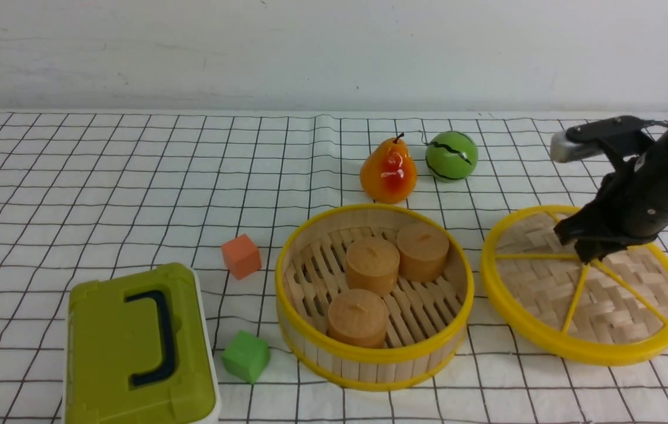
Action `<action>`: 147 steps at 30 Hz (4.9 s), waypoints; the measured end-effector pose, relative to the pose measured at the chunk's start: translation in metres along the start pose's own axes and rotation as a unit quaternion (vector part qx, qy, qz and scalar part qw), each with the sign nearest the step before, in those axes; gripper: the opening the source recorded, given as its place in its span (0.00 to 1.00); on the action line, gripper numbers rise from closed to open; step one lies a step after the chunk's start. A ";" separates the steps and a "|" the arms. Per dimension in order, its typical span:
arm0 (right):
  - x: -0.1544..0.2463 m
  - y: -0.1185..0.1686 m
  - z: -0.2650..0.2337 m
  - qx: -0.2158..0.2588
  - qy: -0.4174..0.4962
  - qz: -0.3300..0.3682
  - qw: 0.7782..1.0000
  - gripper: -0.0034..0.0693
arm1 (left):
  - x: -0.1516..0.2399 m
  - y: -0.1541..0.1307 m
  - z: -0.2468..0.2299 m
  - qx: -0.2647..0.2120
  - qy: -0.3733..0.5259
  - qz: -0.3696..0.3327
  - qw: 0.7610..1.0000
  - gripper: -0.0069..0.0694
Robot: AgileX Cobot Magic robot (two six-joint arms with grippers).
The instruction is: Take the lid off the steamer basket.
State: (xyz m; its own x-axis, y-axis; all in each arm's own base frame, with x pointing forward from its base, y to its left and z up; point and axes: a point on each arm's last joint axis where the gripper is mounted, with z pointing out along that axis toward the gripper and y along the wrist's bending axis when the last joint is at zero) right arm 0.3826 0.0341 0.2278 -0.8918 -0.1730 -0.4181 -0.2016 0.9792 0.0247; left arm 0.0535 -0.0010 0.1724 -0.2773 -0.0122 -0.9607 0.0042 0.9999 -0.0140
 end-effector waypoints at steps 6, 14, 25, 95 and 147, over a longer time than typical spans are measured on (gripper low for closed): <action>0.002 -0.001 0.024 -0.007 0.013 0.012 1.000 0.21 | 0.000 0.000 0.000 0.000 0.000 0.000 1.000 0.40; 0.003 0.001 0.020 -0.012 0.022 0.014 1.000 0.42 | 0.000 0.000 0.000 0.000 0.000 0.000 1.000 0.40; 0.020 0.019 -0.127 -0.026 -0.130 0.018 0.991 0.22 | 0.000 0.000 0.000 0.000 0.000 0.000 1.000 0.40; 0.324 0.032 -0.087 0.065 -0.408 0.117 0.903 0.02 | 0.000 0.000 0.000 0.000 0.000 0.000 1.000 0.40; 0.324 0.032 -0.088 0.063 -0.408 0.119 0.903 0.07 | 0.000 0.000 0.000 0.000 0.000 0.000 1.000 0.40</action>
State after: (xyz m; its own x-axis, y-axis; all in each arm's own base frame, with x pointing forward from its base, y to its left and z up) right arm 0.0522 -0.0002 0.1729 -0.2980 0.1289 -0.9458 0.0501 0.9916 0.1194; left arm 0.0535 -0.0010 0.1724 -0.2773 -0.0122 -0.9607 0.0042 0.9999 -0.0140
